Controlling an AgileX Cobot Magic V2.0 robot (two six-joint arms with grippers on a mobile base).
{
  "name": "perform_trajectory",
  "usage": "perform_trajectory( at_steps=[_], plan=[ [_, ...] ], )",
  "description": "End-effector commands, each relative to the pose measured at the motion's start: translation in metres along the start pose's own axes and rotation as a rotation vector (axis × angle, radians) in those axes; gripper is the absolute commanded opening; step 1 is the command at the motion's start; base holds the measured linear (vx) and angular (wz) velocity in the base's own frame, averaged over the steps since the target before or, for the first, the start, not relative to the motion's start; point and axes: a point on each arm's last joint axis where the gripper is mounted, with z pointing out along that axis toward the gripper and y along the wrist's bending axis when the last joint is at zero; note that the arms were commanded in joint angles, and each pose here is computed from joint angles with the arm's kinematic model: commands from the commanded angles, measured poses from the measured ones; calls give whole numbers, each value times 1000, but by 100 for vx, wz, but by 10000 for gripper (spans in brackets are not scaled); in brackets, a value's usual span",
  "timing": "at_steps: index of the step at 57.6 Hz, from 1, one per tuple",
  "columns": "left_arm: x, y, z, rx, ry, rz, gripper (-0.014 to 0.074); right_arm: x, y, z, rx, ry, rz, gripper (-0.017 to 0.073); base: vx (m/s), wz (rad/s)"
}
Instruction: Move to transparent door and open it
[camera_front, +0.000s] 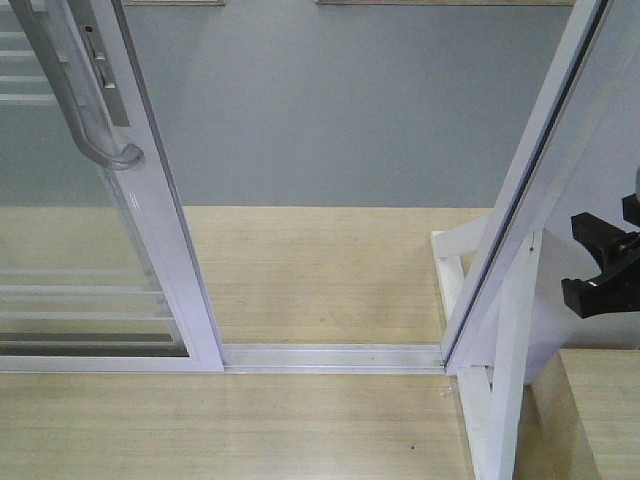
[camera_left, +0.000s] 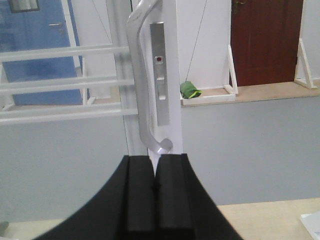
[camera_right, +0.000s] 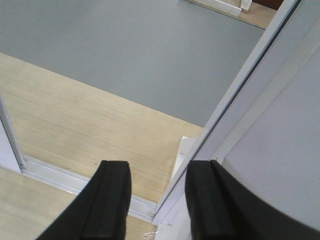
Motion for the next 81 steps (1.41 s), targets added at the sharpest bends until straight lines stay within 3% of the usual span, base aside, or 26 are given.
perform_trajectory(
  at_steps=[1,8,61,65,72,81],
  plan=[
    [4,0,-1,-9,-118,-6,-3,-16,-2,-6,1,-108,-19,347,0,0],
    [28,-2,-4,-13,-174,-6,-3,-16,-2,-6,1,-108,-19,347,0,0],
    [29,-2,-7,-10,-140,-7,0,-14,-3,-6,7,-93,-19,347,0,0],
    [29,-2,-7,-10,-140,-7,0,-12,-6,-13,38,-97,-56,335,0,0],
    [29,-2,-7,-10,-139,-6,0,-6,-10,-36,31,-115,39,239,0,0],
    [29,-2,-7,-10,-139,-6,0,12,-22,-63,105,-109,255,28,0,0]
  ],
)
